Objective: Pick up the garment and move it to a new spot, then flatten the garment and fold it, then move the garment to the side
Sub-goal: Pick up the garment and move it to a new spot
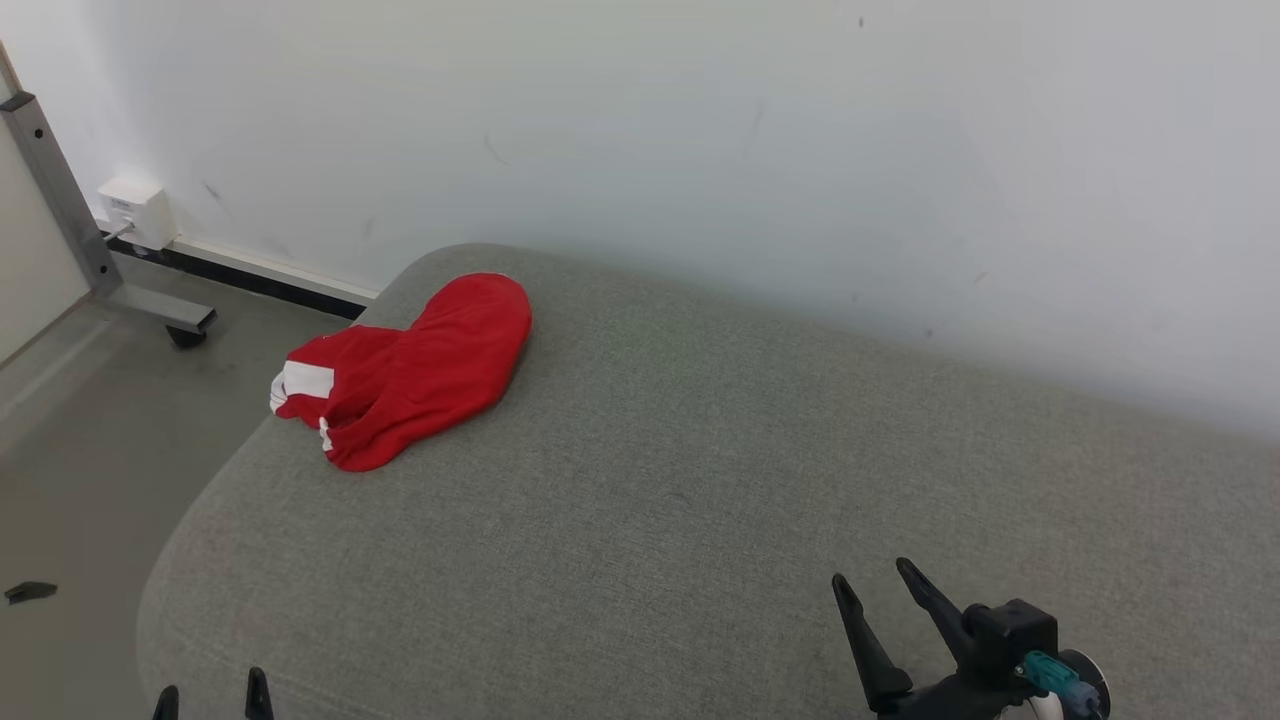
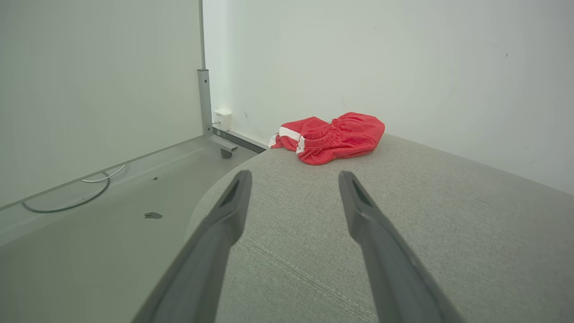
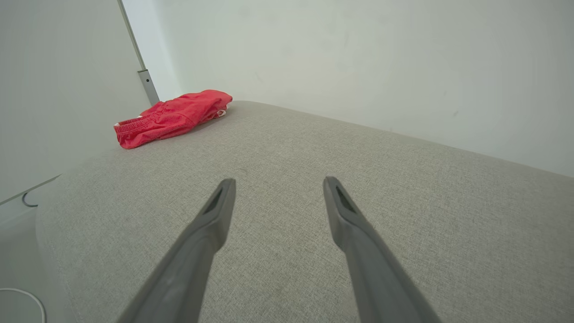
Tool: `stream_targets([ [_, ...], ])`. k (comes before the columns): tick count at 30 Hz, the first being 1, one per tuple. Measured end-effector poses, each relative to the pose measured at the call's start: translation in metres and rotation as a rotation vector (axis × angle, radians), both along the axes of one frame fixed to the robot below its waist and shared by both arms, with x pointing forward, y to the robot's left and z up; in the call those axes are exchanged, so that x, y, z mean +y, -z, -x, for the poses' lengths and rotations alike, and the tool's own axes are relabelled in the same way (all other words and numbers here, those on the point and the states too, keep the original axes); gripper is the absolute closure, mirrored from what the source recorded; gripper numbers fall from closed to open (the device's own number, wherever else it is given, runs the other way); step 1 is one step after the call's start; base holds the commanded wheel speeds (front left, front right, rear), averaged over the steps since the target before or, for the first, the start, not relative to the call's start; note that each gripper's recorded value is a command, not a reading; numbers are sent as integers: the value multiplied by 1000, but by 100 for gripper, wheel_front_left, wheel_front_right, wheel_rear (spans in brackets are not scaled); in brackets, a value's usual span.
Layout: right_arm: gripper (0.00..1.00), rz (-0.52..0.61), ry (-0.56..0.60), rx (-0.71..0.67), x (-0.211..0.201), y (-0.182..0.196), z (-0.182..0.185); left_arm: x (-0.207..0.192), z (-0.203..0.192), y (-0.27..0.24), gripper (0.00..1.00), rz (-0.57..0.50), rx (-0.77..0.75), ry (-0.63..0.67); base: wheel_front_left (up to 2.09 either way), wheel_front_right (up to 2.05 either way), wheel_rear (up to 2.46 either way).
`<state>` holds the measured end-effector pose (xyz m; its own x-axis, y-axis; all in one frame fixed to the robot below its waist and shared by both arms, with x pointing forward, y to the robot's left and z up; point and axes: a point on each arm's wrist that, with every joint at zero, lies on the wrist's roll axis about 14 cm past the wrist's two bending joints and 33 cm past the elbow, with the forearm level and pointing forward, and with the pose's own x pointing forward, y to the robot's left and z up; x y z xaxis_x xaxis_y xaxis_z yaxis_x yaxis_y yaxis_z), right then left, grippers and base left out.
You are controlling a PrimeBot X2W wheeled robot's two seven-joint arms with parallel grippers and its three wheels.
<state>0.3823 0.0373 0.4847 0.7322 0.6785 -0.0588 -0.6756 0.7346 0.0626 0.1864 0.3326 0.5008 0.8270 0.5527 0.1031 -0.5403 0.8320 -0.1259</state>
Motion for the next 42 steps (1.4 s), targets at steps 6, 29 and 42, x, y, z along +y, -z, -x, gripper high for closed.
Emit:
stream_targets([
  [6,0,-6,11,-15,-5,-4,-1,0,-4,0,0,7,-3,5,0,0,0],
  [29,0,9,-75,-70,-2,-20,-35,32,-161,-14,0,108,87,123,0,0,0],
  [42,0,-50,-52,-54,-23,-4,-74,67,-291,22,0,256,299,146,0,0,0],
])
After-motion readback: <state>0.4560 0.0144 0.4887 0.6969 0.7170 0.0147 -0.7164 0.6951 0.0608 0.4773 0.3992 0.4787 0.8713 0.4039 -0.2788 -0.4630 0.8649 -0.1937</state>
